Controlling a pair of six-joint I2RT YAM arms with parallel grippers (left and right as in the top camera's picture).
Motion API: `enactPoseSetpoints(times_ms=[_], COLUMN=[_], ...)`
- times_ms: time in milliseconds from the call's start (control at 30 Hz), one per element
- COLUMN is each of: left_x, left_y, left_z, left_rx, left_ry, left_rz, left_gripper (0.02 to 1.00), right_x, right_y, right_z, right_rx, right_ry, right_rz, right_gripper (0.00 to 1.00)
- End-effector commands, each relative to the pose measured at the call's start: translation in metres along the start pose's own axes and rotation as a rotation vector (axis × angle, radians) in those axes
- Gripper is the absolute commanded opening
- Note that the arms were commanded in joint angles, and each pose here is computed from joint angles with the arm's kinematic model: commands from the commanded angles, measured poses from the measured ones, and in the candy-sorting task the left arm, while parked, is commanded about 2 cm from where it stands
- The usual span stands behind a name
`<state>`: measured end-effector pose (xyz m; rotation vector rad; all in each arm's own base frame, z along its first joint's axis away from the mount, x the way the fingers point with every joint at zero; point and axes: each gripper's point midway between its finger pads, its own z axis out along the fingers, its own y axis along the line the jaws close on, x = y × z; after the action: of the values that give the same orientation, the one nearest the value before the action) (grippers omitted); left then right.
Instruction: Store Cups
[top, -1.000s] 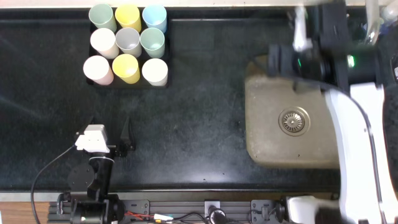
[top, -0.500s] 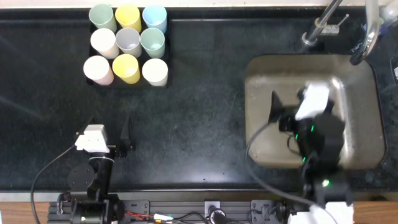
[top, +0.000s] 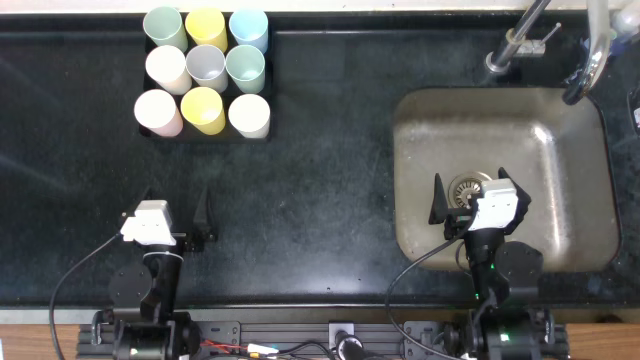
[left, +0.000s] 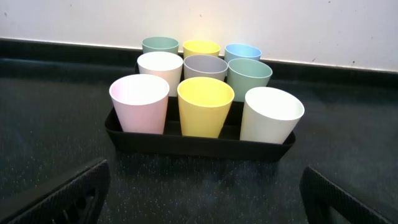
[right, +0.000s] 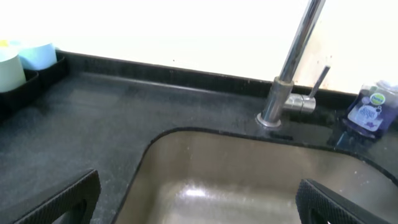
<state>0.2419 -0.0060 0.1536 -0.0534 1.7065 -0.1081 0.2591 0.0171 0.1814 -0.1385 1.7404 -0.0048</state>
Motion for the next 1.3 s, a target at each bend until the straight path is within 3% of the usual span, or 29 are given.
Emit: enactPoseSetpoints(times_ms=[33,300,1000,1300], left_x=[-0.001,-0.001,-0.001,-0.001], left_y=[0.0,0.0,0.0,0.0], left_z=[0.0,0.0,0.0,0.0], left_rx=[-0.001,-0.001,-0.001,-0.001], left_ry=[-0.006,-0.006,-0.006,-0.006], left_rz=[0.019,0.019,0.019,0.019], left_gripper=[1.0,0.998,1.0,1.0], right_x=[0.01,-0.018,-0.02,-0.022], right_y=[0.003,0.003,0.003,0.001], right_z=[0.005,0.001,0.0,-0.019], right_rx=[-0.01,-0.005,-0.002,0.01], right_ry=[-0.044,-0.262,-0.271,-0.304], right_rz=[-0.005,-0.014,-0.015,-0.016], right_gripper=[0.998,0.998,0.998,0.996])
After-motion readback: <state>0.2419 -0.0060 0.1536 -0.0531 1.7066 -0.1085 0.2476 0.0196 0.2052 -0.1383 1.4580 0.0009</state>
